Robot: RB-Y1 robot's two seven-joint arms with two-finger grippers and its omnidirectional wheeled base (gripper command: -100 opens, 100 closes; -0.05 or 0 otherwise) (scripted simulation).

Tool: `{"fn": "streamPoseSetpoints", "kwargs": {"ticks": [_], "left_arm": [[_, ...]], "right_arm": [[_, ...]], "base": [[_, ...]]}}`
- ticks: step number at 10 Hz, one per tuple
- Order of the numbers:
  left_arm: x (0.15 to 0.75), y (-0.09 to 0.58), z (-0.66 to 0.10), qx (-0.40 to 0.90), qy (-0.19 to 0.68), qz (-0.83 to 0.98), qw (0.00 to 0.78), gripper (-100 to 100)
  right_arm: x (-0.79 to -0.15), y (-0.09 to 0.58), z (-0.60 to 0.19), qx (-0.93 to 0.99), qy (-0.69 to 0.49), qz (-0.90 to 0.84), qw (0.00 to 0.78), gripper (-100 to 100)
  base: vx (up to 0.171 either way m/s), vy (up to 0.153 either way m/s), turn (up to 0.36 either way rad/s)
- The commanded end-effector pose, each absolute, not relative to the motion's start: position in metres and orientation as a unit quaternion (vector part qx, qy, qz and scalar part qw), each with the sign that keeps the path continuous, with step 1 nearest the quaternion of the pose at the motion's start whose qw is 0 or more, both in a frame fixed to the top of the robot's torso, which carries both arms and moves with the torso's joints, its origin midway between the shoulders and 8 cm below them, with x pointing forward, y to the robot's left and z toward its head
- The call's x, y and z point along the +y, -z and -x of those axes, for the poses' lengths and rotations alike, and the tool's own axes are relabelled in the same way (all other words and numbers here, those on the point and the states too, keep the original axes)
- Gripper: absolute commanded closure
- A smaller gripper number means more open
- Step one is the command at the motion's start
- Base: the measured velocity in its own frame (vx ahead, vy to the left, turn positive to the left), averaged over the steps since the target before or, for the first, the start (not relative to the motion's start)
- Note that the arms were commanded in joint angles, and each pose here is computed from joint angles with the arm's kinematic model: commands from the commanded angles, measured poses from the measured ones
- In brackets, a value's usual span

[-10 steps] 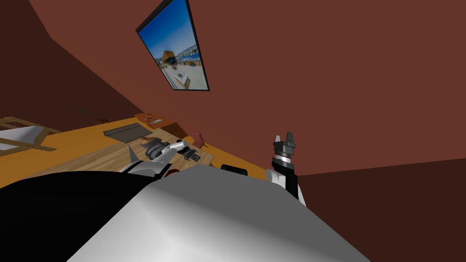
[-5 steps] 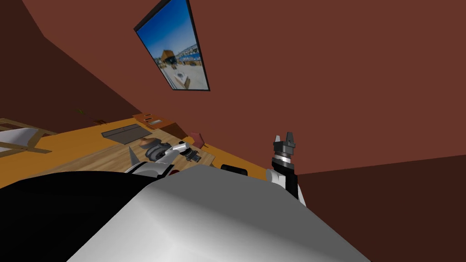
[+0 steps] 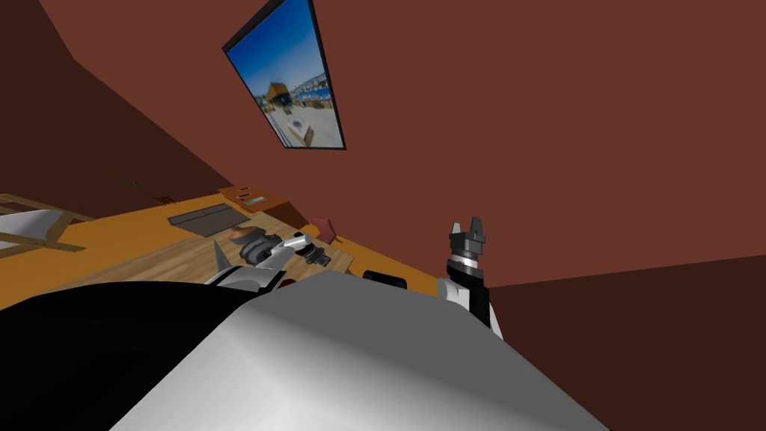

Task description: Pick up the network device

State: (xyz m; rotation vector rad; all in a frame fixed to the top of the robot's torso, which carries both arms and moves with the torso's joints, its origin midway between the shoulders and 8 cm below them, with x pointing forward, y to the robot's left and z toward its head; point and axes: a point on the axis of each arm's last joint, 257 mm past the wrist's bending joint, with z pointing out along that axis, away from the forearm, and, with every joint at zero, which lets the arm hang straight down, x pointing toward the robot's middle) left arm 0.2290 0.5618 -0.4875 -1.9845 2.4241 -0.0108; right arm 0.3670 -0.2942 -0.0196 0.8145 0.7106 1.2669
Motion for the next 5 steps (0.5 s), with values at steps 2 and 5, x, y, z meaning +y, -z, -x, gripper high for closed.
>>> {"fn": "streamPoseSetpoints", "kwargs": {"ticks": [2,5], "left_arm": [[0.571,0.474,-0.232,0.775,0.004,0.631,0.005,100],[0.575,0.468,-0.233,0.776,0.003,0.631,0.006,0]], "right_arm": [[-0.294,0.020,-0.367,0.316,-0.563,-0.362,0.673,0],[-0.294,0.020,-0.367,0.316,-0.563,-0.362,0.673,0]], "base": [[0.005,-0.024,0.024],[0.010,-0.042,0.024]]}}
